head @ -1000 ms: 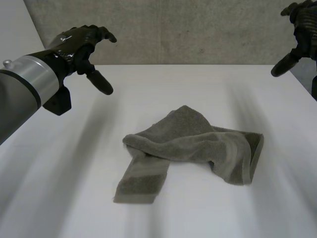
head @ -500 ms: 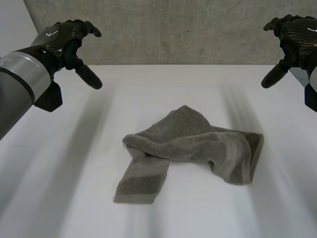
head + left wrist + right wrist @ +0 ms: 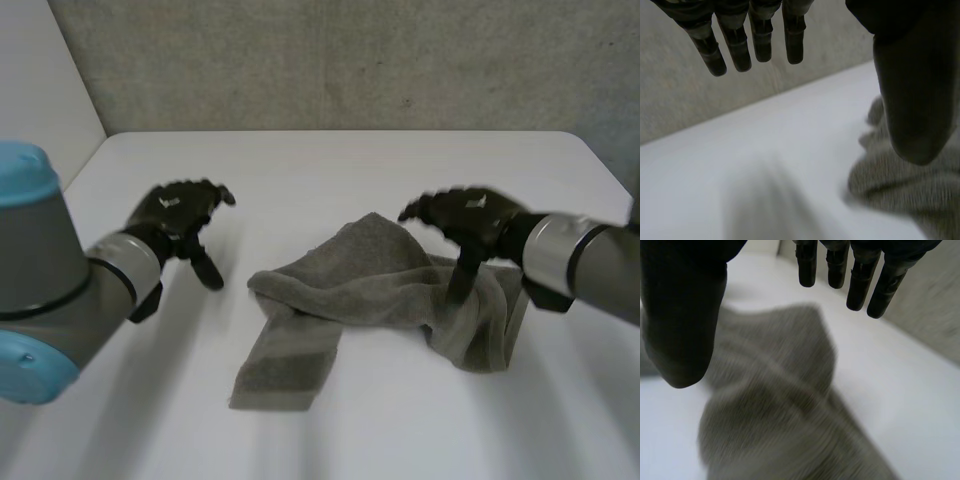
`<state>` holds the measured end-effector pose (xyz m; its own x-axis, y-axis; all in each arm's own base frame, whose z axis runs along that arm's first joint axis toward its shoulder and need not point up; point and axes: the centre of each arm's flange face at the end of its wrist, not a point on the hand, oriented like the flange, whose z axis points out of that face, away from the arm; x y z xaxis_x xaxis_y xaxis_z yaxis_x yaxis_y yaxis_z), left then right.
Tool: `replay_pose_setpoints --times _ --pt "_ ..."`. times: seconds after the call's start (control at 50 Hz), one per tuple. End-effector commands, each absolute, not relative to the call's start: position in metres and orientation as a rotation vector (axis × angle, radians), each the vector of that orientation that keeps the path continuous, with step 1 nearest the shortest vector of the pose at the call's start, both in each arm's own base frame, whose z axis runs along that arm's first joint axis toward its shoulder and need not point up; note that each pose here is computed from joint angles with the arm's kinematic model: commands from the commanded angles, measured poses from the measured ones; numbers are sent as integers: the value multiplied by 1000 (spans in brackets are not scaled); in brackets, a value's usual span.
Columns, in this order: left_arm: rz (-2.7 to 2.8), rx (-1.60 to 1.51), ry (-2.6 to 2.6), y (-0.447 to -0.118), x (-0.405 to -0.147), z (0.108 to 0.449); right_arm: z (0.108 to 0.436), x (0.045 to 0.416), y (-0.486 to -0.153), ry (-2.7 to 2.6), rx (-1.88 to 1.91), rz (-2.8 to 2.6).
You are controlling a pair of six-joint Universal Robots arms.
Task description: Fold the towel.
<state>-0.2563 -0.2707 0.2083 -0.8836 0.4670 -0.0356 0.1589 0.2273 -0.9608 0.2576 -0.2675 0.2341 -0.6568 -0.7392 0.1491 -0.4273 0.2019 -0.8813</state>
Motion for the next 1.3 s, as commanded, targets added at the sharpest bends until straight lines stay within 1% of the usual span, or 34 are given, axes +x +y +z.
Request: replay_pose_setpoints --times 0.02,0.04,0.08,0.14,0.2,0.28,0.4,0.48,0.64,0.68,0.7,0.72,0.74,0.78,0.8,0.84,0.86,0.9,0.92,0.94,0.96,1.0,1.02,1.06,1.12,1.14,1.16,1.18,1.2,1.22,1.24,1.26,1.28,1.3 --pt "1670 -615 -2264 -285 -265 169 180 261 -279 2271 -1196 -1338" --pt "1670 -615 -2264 -285 -265 169 180 261 -279 2271 -1196 -1338" --pt "1650 -643 -2259 -287 -274 158 170 257 -284 2307 -1179 -1385" --pt "1636 -657 -2257 -288 -279 151 168 254 -286 2301 -1160 -1458" --pt "1626 -661 -2260 -290 -280 146 167 253 -286 2287 -1154 -1494" --pt "1580 -694 -2241 -293 -287 134 157 249 -286 2285 -1146 -1548" --pt "1466 -765 -2185 -288 -297 119 147 247 -285 2297 -1144 -1538" --pt "1441 -775 -2172 -287 -299 117 150 247 -284 2292 -1139 -1542" --pt "1443 -776 -2154 -287 -301 121 173 250 -285 2238 -1137 -1606" --pt "1482 -779 -2114 -291 -307 135 184 253 -286 2197 -1144 -1633" --pt "1482 -779 -2114 -291 -307 136 184 253 -286 2197 -1145 -1633" --pt "1514 -779 -2082 -294 -310 149 192 256 -288 2162 -1154 -1645" --pt "1514 -779 -2081 -294 -310 149 192 256 -288 2162 -1154 -1645" --pt "1618 -747 -1985 -303 -315 191 211 262 -294 2087 -1166 -1689" --pt "1618 -747 -1984 -303 -315 192 211 262 -295 2087 -1166 -1689" --pt "1749 -689 -1838 -311 -319 249 245 269 -308 1989 -1158 -1822" --pt "1750 -689 -1837 -311 -319 250 245 269 -308 1988 -1158 -1823" --pt "1900 -630 -1645 -313 -320 318 294 273 -319 1848 -1093 -2007" --pt "1901 -630 -1644 -313 -320 318 295 273 -319 1847 -1092 -2008" --pt "1972 -606 -1545 -312 -319 351 324 274 -322 1752 -1026 -2116" --pt "1972 -605 -1544 -312 -319 352 325 274 -322 1751 -1025 -2117" --pt "2100 -586 -1366 -301 -313 409 383 270 -321 1490 -845 -2337" --pt "2101 -586 -1365 -301 -313 409 383 270 -321 1489 -844 -2338" --pt "2184 -577 -1235 -283 -305 449 421 261 -314 1244 -694 -2468" --pt "2201 -576 -1203 -275 -301 459 430 258 -306 1166 -668 -2484" --pt "2209 -578 -1190 -270 -299 463 426 256 -303 1172 -672 -2462" --pt "2203 -585 -1207 -267 -298 460 414 254 -305 1218 -700 -2427" --pt "2203 -586 -1207 -267 -298 460 414 254 -305 1219 -700 -2426" --pt "2182 -603 -1250 -266 -298 449 393 257 -308 1294 -755 -2357" --pt "2153 -626 -1320 -268 -299 429 368 261 -308 1372 -835 -2272" --pt "2152 -626 -1321 -268 -299 429 368 261 -308 1373 -836 -2271" --pt "2118 -663 -1401 -269 -300 405 342 263 -306 1447 -935 -2194" --pt "2118 -663 -1401 -269 -300 405 318 266 -303 1500 -1061 -2128" --pt "2081 -715 -1486 -271 -301 378 317 266 -303 1500 -1062 -2127"
